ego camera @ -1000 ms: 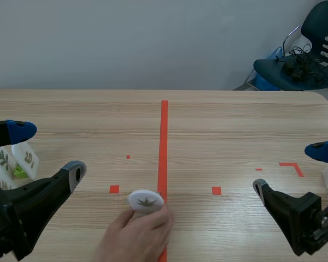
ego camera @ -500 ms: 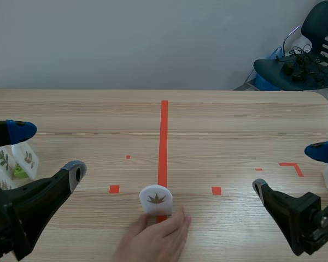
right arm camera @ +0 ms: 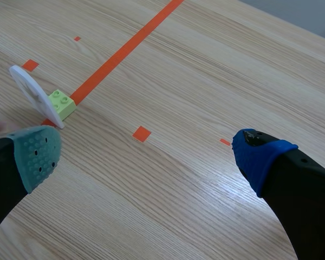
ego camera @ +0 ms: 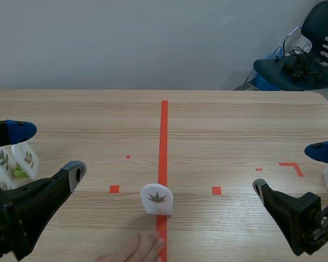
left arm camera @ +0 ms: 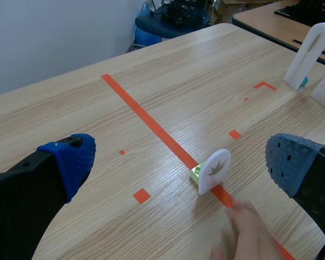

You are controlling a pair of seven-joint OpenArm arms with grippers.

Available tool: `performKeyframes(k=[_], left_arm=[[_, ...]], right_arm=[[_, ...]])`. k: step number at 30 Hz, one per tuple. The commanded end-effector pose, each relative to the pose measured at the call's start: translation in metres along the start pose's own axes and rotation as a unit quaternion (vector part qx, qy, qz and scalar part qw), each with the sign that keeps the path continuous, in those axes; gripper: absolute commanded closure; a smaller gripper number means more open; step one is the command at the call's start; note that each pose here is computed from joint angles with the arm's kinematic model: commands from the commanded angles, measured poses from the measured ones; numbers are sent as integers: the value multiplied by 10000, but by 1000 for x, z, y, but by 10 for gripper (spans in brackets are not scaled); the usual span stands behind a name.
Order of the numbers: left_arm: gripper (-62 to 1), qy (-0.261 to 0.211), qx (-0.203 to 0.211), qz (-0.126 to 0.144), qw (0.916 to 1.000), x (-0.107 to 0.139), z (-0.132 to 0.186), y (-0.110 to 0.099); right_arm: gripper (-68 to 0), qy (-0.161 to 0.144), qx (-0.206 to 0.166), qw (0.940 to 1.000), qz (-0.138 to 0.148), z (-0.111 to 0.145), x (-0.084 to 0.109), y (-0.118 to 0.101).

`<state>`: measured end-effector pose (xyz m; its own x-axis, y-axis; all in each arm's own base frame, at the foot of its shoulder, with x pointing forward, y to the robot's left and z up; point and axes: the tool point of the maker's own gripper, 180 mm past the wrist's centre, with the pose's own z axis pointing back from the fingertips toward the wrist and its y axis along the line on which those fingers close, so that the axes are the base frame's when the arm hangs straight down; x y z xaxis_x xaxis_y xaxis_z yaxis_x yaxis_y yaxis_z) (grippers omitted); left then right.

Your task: Do the leaf sorting experiment

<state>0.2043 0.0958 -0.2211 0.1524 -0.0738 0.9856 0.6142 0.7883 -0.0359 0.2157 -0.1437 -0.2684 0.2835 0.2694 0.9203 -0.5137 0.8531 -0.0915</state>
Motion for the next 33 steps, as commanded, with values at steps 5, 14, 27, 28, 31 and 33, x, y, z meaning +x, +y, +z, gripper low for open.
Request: performKeyframes(k=[5, 14, 27, 28, 31, 33], left_arm=[[-623, -156, -49, 0, 9999, 9, -1, -2], [-623, -156, -49, 0, 9999, 9, -1, -2], [-623, -159, -47, 1, 9999, 9, -1, -2], [-623, -159, -47, 1, 9999, 9, -1, -2], [-623, -159, -47, 1, 9999, 9, -1, -2], [-623, -159, -47, 1, 9999, 9, -1, -2]], right_arm=[[-679, -136, -38, 9999, 41, -1, 9, -3], [-679, -7, 12, 9994, 339, -17, 21, -15], [-679, -260, 1235, 9915, 308, -57, 27, 36], [-679, -253, 1301, 9909, 251, -60, 24, 40], [-679, -162, 1438, 9895, 33, -73, 10, 51], [-679, -53, 1529, 9882, -97, -83, -1, 61]])
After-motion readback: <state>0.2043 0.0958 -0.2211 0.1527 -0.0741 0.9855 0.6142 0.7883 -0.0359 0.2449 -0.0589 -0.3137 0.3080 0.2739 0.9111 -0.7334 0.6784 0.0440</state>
